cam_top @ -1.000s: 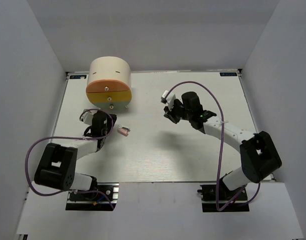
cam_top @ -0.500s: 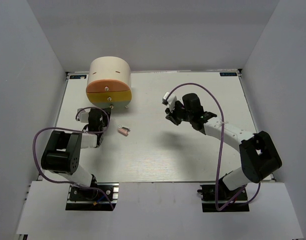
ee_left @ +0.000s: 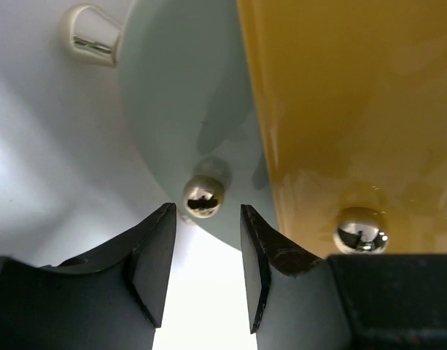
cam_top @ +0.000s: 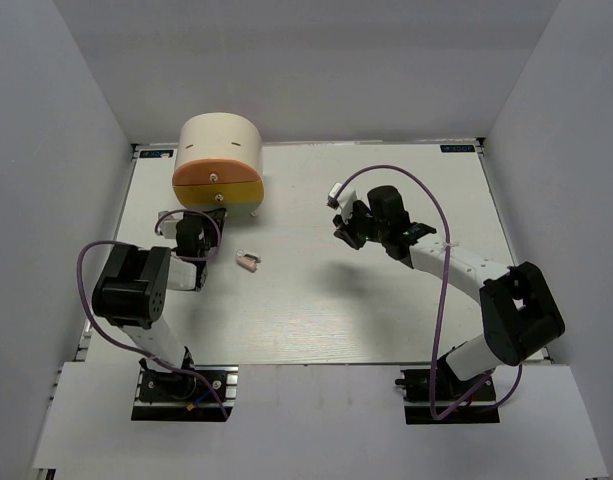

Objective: Sort the stationery into containers
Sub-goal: Open the drawer in the storage box.

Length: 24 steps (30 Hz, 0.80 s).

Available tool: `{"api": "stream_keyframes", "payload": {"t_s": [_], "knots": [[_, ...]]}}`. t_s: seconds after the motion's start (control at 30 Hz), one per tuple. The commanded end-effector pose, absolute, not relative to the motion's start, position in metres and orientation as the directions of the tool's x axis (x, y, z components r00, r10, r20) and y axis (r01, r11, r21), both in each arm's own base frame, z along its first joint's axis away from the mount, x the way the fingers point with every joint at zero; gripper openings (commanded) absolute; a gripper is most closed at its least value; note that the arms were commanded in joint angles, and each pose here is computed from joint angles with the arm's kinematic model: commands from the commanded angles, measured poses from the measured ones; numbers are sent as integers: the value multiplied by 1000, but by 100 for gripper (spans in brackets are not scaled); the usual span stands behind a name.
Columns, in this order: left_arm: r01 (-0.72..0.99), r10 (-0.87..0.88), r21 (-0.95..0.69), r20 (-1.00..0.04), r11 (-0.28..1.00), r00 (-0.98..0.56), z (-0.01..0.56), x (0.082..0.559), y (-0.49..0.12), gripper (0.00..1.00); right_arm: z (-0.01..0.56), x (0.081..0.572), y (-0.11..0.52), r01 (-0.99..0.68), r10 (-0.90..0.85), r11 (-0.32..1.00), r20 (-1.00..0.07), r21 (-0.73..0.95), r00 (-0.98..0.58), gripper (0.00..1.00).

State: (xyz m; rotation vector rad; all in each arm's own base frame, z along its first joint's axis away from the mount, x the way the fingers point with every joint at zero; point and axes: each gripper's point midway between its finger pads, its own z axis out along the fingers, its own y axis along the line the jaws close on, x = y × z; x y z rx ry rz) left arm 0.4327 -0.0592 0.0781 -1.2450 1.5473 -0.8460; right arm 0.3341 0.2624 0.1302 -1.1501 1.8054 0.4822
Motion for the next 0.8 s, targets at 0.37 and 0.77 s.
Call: {"api": "stream_keyframes", "payload": {"t_s": [0.37,0.77], "knots": [[-235,-972,-944,-233,232,-21,94,447,-59,48,138,342,263,-858,-496,488,-860,-159,-123,21],[-243,-974,-944,-227,223,-12,85,451,-58,39,138,341,263,-858,-497,489,-859,-159,-125,21]]}}
